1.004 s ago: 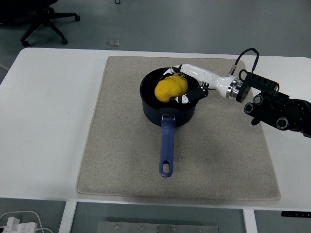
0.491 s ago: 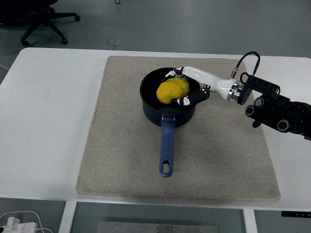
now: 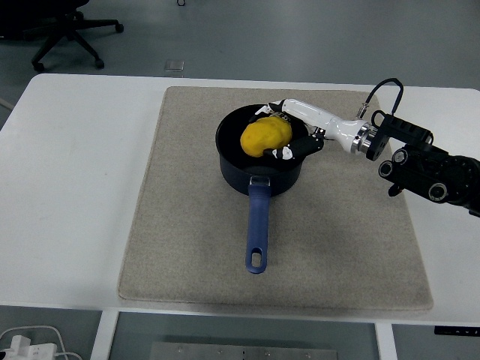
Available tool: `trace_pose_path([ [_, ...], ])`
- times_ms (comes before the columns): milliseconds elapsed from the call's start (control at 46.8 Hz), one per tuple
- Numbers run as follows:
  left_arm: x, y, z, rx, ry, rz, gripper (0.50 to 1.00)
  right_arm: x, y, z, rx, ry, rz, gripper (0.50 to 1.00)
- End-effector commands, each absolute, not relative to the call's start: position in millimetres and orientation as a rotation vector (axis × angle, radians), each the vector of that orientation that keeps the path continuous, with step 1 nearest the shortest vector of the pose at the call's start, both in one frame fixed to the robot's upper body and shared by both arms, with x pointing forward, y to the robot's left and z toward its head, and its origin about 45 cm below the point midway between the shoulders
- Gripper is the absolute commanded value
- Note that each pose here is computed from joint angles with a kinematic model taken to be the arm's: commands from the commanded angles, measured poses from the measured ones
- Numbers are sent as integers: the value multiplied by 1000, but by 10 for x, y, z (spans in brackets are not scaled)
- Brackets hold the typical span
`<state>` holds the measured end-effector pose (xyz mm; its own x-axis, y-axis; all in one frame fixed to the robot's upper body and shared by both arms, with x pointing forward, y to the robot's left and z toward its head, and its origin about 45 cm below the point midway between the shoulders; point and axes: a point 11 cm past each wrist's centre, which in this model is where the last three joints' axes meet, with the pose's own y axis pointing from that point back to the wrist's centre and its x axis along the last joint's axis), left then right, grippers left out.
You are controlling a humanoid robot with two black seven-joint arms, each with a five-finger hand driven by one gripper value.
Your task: Put the potato in the blue pot
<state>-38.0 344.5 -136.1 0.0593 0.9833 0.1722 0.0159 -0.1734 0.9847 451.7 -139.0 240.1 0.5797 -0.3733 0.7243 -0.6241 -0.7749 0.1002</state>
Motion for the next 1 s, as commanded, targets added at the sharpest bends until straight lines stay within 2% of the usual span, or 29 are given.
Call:
trace_pose_path([
  [0, -380, 3445, -1361, 1379, 1094, 1282, 996, 4538, -1380, 2456, 2484, -837, 1011, 860],
  [299, -380, 3445, -1361, 1379, 1094, 1282, 996, 4512, -1338, 2486, 2508, -828, 1003, 919],
  [983, -381, 3445, -1361, 1379, 1093, 1281, 996, 4518, -1343, 2499, 2509, -831, 1007, 924],
])
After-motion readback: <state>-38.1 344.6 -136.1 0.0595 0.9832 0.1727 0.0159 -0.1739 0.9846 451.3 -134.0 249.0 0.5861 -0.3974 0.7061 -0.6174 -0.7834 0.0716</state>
